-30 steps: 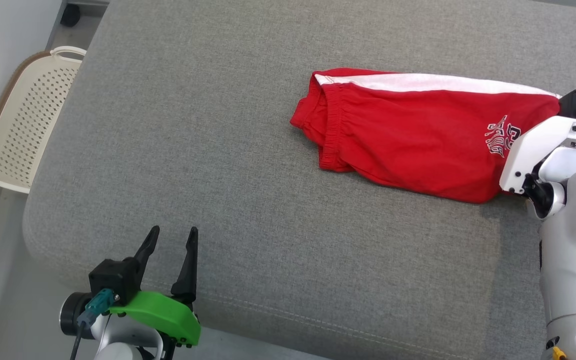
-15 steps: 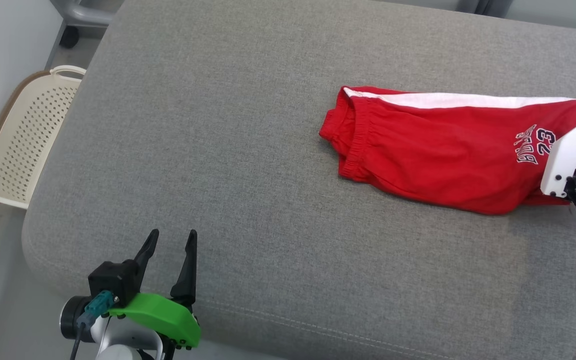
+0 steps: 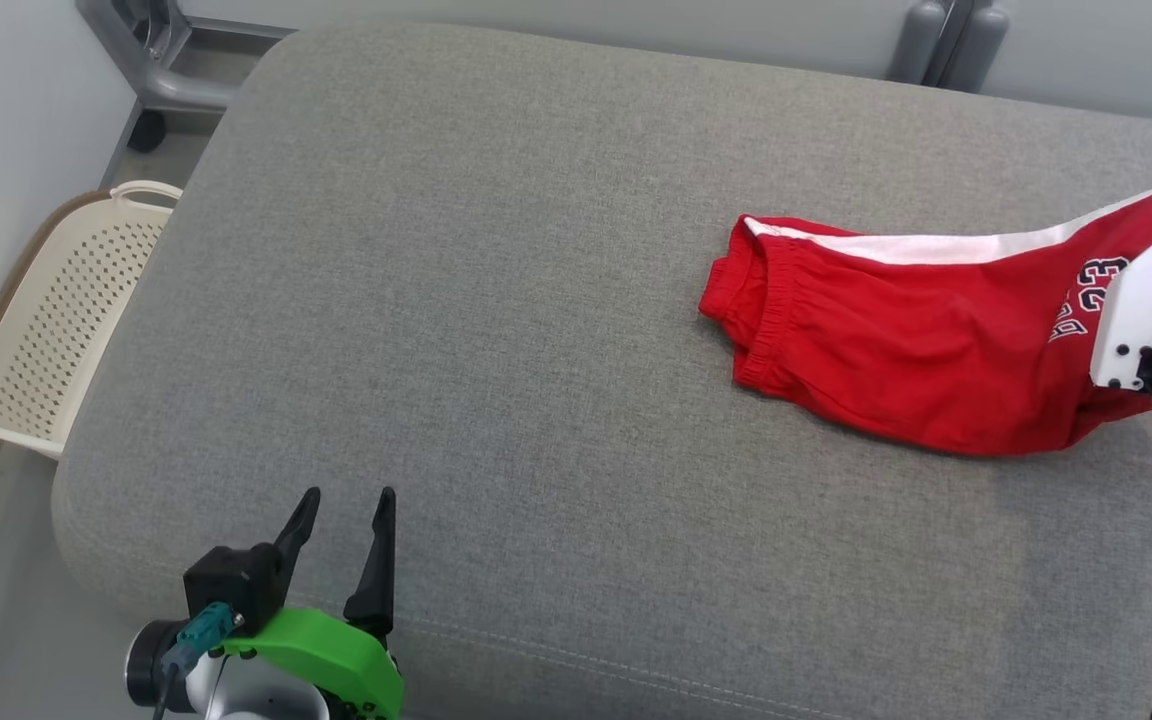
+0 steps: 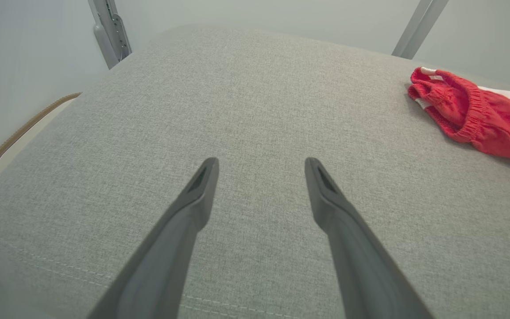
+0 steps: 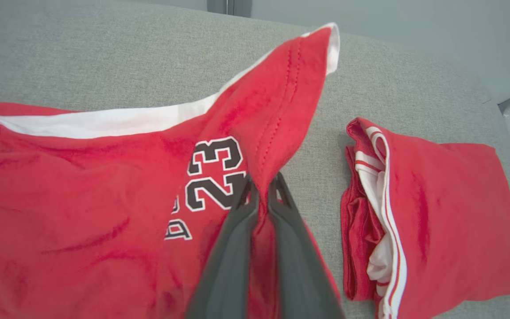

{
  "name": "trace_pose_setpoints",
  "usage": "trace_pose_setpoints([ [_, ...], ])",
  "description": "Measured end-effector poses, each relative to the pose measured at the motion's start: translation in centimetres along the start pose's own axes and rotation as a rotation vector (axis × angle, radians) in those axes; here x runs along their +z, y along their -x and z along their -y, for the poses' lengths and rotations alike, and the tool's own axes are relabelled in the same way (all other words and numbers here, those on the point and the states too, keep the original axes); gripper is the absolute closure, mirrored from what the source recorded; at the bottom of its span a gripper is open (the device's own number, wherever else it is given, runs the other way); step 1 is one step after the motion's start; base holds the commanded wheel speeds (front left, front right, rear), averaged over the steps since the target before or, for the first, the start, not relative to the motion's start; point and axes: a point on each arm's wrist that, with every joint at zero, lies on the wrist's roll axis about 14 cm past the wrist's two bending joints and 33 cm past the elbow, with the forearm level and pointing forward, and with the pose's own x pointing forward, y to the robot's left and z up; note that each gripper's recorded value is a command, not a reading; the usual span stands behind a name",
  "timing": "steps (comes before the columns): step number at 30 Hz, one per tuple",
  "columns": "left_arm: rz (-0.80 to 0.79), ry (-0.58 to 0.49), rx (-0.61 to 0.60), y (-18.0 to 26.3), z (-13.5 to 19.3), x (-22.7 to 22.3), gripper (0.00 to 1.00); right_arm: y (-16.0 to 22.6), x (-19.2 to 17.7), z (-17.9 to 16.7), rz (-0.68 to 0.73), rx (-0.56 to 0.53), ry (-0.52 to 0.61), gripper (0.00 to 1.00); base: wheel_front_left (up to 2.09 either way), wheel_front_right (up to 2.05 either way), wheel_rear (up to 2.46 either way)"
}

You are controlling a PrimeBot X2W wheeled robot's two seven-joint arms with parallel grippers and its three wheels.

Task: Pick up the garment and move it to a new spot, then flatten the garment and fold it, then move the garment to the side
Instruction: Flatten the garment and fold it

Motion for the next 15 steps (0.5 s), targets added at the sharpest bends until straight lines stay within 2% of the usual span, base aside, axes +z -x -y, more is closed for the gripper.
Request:
trace_pose_setpoints([
  [8,0.013,0.007,-0.002,1.0,0.1,0.2,0.00,1.4,1.6,-5.3,0.028,0.134,0.027,1.00,0.00,0.00,0.00],
  [15,0.007,0.016,0.013,1.9,-0.3,-0.2,0.00,0.7,2.1,-11.0,-0.005,0.263,0.047,1.00,0.00,0.00,0.00],
])
